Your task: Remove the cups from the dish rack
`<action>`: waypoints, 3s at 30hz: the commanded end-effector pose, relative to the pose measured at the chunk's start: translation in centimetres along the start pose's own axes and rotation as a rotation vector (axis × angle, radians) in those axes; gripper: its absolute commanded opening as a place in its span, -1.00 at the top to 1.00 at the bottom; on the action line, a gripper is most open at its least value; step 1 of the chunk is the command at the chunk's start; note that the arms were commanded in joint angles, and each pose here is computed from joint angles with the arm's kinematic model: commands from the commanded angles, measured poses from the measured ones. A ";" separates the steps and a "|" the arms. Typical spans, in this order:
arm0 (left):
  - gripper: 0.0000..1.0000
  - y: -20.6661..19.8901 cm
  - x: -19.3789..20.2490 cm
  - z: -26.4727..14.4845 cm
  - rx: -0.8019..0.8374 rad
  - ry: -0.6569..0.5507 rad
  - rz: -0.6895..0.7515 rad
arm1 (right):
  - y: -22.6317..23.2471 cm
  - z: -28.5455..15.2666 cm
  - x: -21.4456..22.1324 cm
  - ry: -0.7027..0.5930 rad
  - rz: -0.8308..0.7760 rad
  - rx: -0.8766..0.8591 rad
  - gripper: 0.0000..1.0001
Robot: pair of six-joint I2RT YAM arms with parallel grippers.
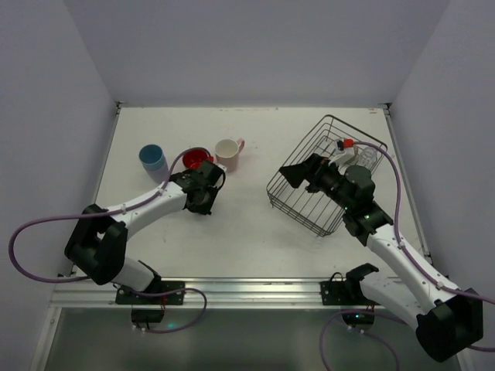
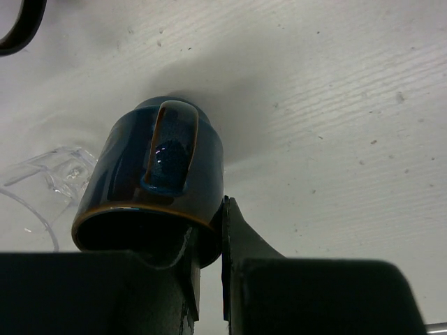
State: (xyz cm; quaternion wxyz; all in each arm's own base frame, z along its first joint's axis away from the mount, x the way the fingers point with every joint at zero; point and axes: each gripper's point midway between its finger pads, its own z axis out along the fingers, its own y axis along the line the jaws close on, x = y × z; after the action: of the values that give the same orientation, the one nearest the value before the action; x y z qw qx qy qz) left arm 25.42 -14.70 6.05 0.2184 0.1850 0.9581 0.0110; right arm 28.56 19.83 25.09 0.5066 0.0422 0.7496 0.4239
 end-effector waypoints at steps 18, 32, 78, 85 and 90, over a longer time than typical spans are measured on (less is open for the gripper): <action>-0.03 2.8 -2.2 -0.8 -0.102 -0.082 -0.011 | -6.5 -1.6 -4.8 -0.116 -0.152 0.370 -0.96; -0.45 1.3 -7.6 -7.6 0.050 -0.387 -0.073 | -18.7 -3.5 -9.9 -0.121 -0.188 0.893 -0.62; -0.52 -5.2 -8.3 -18.1 0.489 -0.823 0.060 | -35.6 -2.5 -13.8 0.098 -0.154 1.304 -0.36; -0.52 -5.1 -8.3 -17.9 0.478 -0.824 0.059 | -36.3 -1.7 -13.4 0.110 -0.136 1.290 -0.28; -0.52 -5.0 -8.4 -18.0 0.474 -0.827 0.056 | -34.9 -2.5 -14.9 0.051 -0.155 1.295 0.32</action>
State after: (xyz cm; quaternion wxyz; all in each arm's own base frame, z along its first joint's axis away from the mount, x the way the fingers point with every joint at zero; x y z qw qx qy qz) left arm 22.71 -21.16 24.49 0.5140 0.2393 0.7746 -0.2802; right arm 45.96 -10.59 9.24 0.3522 0.2670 0.8847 -0.1483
